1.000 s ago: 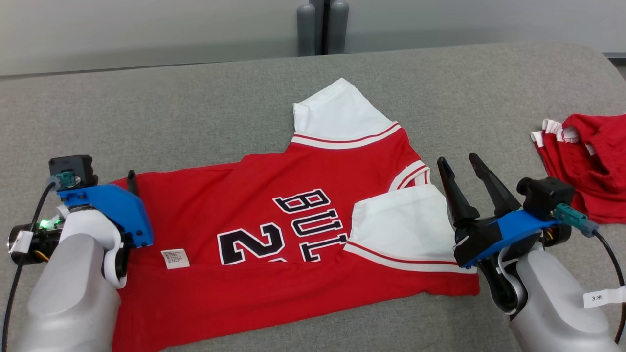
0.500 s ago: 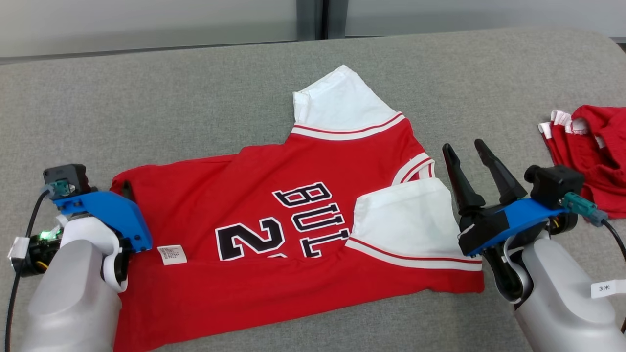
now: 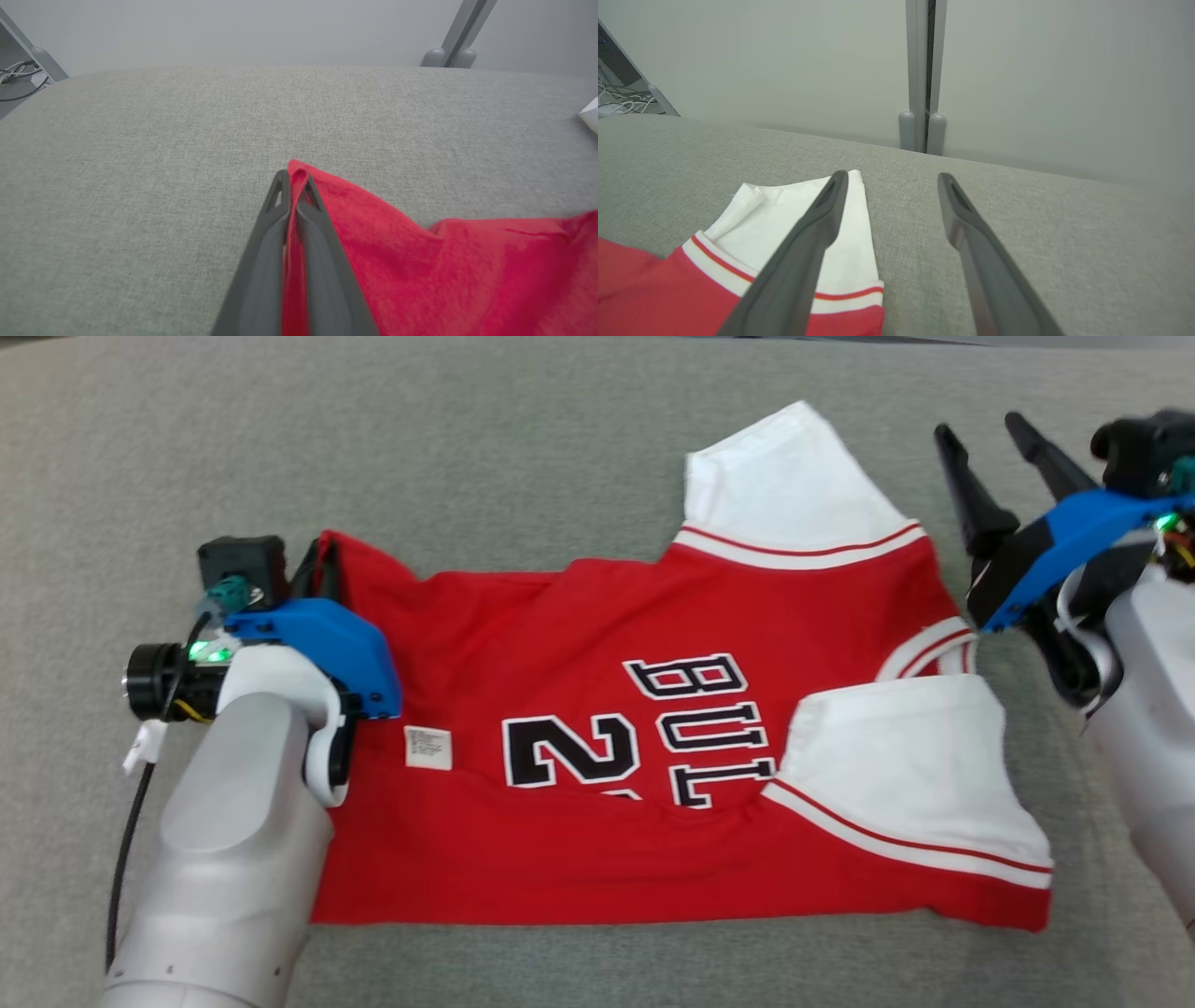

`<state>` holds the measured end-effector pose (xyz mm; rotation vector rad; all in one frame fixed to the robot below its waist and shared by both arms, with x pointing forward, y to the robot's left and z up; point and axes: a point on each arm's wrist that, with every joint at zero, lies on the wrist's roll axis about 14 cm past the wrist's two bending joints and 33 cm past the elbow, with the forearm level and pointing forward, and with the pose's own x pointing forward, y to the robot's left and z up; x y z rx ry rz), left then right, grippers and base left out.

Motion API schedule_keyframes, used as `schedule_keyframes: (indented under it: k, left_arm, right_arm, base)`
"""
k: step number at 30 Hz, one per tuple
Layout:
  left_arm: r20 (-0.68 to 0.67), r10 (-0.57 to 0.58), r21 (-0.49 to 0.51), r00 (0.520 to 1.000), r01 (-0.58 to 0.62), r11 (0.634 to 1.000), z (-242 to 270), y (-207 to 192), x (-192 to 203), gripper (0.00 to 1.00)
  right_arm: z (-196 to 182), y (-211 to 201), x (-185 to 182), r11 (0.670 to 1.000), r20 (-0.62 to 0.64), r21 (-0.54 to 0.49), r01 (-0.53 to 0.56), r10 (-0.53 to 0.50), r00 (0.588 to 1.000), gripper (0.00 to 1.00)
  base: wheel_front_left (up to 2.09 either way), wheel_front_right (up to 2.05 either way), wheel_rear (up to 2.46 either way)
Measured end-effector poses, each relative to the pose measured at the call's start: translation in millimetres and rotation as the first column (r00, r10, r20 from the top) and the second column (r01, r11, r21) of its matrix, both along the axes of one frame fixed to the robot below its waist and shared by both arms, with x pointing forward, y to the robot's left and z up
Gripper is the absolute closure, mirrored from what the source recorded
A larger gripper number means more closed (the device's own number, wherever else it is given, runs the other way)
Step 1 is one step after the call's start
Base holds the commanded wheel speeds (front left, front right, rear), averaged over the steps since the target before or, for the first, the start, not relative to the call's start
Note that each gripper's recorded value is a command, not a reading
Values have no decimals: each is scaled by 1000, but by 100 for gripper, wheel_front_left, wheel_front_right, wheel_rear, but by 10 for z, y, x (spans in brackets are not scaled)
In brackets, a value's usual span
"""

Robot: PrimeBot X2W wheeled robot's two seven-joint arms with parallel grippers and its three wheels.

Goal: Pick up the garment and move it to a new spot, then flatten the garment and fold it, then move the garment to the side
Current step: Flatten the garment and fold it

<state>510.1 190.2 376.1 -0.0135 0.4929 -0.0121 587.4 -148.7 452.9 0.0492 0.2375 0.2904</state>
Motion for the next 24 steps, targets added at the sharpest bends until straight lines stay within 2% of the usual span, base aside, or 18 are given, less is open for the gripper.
schedule_keyframes:
  k: [10, 18, 19, 20, 21, 24]
  left_arm:
    - [11, -8, 2, 1000, 8, 1000, -53, 30, -32, 100]
    - [-1, 12, 11, 1000, -12, 1000, -141, 162, -101, 100]
    - [-6, 16, 6, 1000, -16, 1000, -160, 166, -113, 100]
    - [-8, 19, 4, 1000, -19, 1000, -176, 167, -121, 100]
    - [-9, 20, 0, 1000, -20, 1000, -185, 159, -126, 100]
    - [-8, 37, -3, 999, -37, 999, -202, 153, -119, 100]
  right_arm:
    - [-345, 387, 473, 986, -138, -113, -125, 109, 984, 0]
    - [-848, 597, 528, 970, -289, -147, -193, 144, 946, 0]
    - [-906, 614, 512, 967, -304, -155, -203, 149, 941, 13]
    - [-917, 625, 525, 966, -305, -158, -207, 151, 940, 69]
    - [-909, 631, 545, 965, -304, -160, -208, 152, 940, 100]
    - [-885, 596, 569, 966, -276, -163, -199, 149, 950, 100]
  base:
    - [0, 0, 0]
    - [0, 0, 0]
    - [0, 0, 0]
    - [0, 0, 0]
    - [0, 0, 0]
    - [0, 0, 0]
